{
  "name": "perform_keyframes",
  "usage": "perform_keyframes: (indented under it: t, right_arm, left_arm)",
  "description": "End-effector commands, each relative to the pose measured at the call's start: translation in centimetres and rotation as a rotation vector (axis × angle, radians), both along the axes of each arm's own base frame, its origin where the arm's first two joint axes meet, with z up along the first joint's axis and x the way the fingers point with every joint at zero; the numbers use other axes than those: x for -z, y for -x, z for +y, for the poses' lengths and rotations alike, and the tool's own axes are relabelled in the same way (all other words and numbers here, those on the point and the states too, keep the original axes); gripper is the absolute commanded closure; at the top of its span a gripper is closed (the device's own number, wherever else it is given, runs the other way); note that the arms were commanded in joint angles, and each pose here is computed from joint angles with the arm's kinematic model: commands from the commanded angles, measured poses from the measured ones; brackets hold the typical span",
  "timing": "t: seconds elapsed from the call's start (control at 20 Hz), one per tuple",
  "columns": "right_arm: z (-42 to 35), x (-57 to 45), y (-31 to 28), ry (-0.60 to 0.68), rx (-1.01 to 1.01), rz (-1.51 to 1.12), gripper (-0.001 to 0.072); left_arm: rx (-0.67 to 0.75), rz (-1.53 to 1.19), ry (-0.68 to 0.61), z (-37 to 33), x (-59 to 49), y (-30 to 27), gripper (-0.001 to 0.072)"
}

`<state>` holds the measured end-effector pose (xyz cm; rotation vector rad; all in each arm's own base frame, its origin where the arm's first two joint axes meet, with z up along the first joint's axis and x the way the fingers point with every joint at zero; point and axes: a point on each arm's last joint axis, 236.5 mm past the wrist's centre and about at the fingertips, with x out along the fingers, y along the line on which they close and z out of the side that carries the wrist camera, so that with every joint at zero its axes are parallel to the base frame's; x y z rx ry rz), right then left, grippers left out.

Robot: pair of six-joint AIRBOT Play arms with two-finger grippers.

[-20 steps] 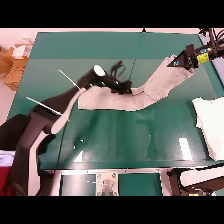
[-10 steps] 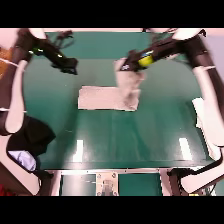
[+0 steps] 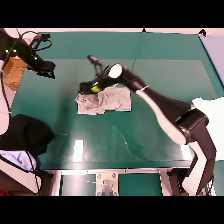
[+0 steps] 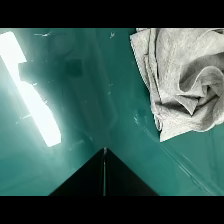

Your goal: Fold the shirts.

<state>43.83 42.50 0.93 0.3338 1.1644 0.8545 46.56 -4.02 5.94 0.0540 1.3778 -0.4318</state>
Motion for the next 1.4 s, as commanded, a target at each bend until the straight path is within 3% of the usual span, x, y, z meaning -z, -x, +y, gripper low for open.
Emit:
perform_keyframes:
  t: [0.0,0.1,0.25,0.45,0.75,0.8,0.85,0.9,1.15,1.35]
  right_arm:
    - [-11.7,-0.2,-3.0,0.138,0.102,0.107,0.0354]
    - [-19.0,0.2,-3.8,0.168,0.205,0.210,0.0333]
    - [-25.7,4.0,-2.9,0.187,0.322,0.354,0.0168]
    - [-26.9,8.5,-1.4,0.134,0.388,0.443,0.0168]
    - [-18.5,10.8,1.4,-0.006,0.274,0.488,0.0168]
    - [-17.0,11.0,1.6,-0.021,0.256,0.484,0.0237]
    - [-15.7,10.8,1.8,-0.039,0.234,0.466,0.0542]
    - [-14.8,10.2,1.8,-0.060,0.223,0.458,0.0694]
    - [-17.8,-2.7,-3.1,-0.178,0.191,0.261,0.0700]
    - [-29.5,-17.1,-6.9,-0.216,0.384,-0.002,0.0700]
  left_arm:
    - [0.016,0.015,-0.007,0.4,0.4,0.4,0.0686]
    - [0.016,0.016,-0.007,0.4,0.4,0.4,0.0686]
    - [0.017,0.015,-0.001,0.3,0.4,0.4,0.0686]
    - [0.017,0.015,0.002,0.2,0.3,0.4,0.0686]
    - [0.013,0.005,0.031,-0.5,0.1,0.2,0.0686]
    - [0.015,0.005,0.038,-0.6,0.1,0.2,0.0686]
    - [0.017,0.005,0.047,-0.8,0.0,0.2,0.0686]
    - [0.019,0.006,0.053,-1.0,0.0,0.2,0.0686]
    - [0.022,0.016,0.055,-1.0,0.0,0.5,0.0686]
    - [0.025,0.024,0.058,-1.1,0.0,0.7,0.0686]
